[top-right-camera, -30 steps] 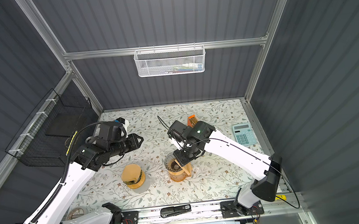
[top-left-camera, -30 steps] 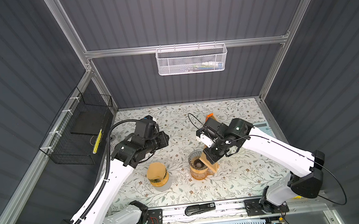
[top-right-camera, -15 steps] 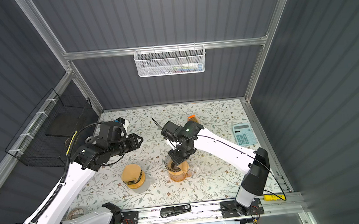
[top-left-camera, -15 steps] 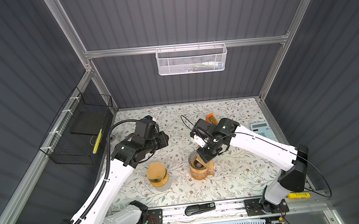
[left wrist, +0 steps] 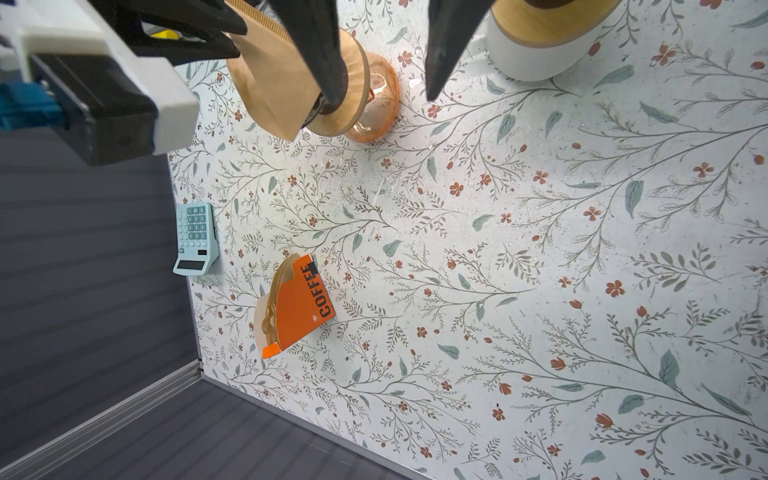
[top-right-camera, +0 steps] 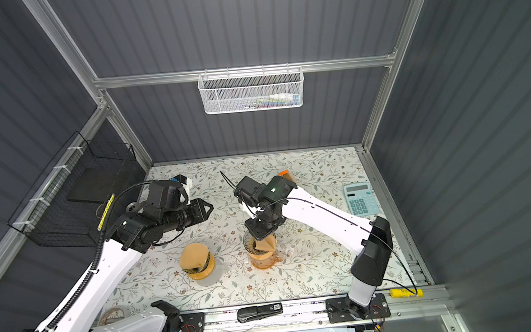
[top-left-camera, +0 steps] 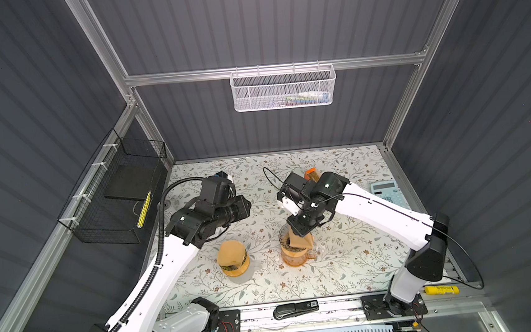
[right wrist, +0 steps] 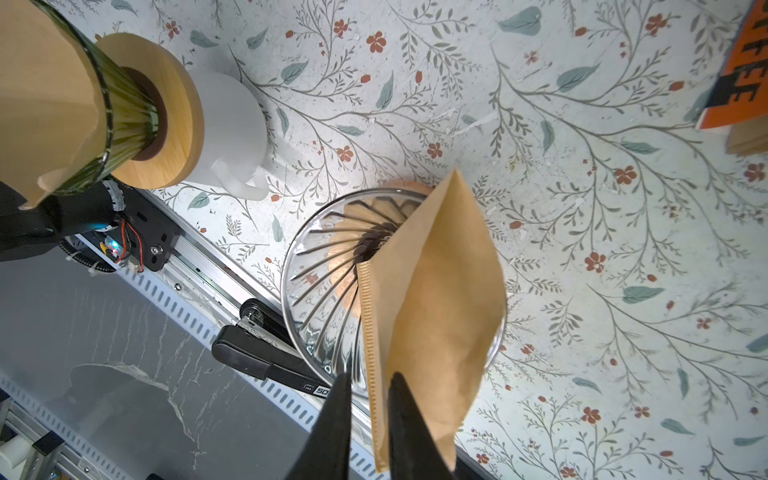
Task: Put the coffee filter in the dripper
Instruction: 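Lower the filter into the dripper while the left gripper moves toward it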
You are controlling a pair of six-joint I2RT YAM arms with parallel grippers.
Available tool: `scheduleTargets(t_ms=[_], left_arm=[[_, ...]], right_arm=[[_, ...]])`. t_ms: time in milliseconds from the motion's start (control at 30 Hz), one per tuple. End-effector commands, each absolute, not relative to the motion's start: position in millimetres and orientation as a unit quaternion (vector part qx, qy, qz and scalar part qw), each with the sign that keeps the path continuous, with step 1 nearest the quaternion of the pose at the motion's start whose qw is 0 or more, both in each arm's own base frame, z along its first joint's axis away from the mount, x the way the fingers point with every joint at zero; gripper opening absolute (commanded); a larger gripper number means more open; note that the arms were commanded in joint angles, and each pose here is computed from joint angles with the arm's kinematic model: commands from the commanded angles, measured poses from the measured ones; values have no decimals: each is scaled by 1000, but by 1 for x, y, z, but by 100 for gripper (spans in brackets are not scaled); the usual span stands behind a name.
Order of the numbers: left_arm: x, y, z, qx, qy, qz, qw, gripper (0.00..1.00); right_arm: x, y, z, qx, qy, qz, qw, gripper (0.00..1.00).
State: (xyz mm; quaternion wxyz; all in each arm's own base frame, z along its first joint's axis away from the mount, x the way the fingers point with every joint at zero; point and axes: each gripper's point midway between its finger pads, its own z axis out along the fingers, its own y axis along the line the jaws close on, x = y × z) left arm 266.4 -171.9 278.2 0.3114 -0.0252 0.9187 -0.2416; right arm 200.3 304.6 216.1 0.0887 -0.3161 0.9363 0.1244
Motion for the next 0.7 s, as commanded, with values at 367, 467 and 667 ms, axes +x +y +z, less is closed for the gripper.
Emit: scheduleTargets(t_ms=[367,467,667], left_arm=[[259,-226,292,41,902,-334,272,28],[249,-260,289,78,901,-336,264,27],[239,-314,289,132,896,-348,240,25]], right_arm=[[216,268,254,-234,941,193,148,22],[221,255,250,-195,941,228,153,22],[222,234,242,-157,942,249,161,22]])
